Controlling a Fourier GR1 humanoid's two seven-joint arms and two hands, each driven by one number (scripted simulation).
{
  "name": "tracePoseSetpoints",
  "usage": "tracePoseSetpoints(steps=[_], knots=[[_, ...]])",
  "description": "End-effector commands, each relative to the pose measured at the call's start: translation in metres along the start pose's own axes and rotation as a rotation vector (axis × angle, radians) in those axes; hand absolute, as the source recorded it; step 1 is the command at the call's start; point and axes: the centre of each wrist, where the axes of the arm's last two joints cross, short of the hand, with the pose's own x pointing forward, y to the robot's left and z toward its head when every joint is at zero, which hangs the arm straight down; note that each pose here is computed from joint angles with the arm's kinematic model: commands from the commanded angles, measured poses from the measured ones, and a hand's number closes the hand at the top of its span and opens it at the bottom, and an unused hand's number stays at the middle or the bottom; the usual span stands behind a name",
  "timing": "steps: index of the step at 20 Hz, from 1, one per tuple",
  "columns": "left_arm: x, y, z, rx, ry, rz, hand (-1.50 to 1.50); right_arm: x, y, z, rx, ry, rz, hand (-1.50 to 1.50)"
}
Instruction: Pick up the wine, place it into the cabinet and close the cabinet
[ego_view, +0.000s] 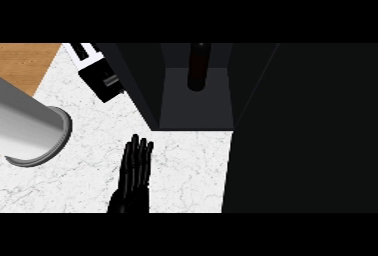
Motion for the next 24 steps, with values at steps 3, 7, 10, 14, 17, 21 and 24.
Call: tracePoseSetpoints(steps=[3,7,10,14,17,21,24], knots=[[0.018,0.036,0.009,-0.067,-0.002,0.004,-1.5,0.005,0.0,0.013,0.125,-0.018,-0.035,1.5],[0.043,0.046,0.02,-0.107,0.003,0.007,-1.5,0.009,0.014,0.027,0.15,-0.028,-0.02,1.5],[0.043,0.057,0.016,-0.097,0.011,0.011,-1.5,0.007,0.015,0.031,0.211,-0.002,-0.064,1.5],[0.052,0.085,0.013,-0.068,-0.015,-0.016,-1.5,0.003,0.033,0.027,0.281,0.085,-0.193,1.5],[0.065,0.096,0.02,-0.069,-0.036,-0.016,-1.5,0.007,0.031,0.026,0.281,0.106,-0.191,1.5],[0.08,0.107,0.005,-0.02,-0.069,-0.016,-1.5,0.013,0.05,0.038,0.372,0.104,-0.225,1.5],[0.083,0.117,-0.009,0.006,-0.061,-0.021,-1.5,0.013,0.063,0.027,0.49,0.053,-0.132,1.5]])
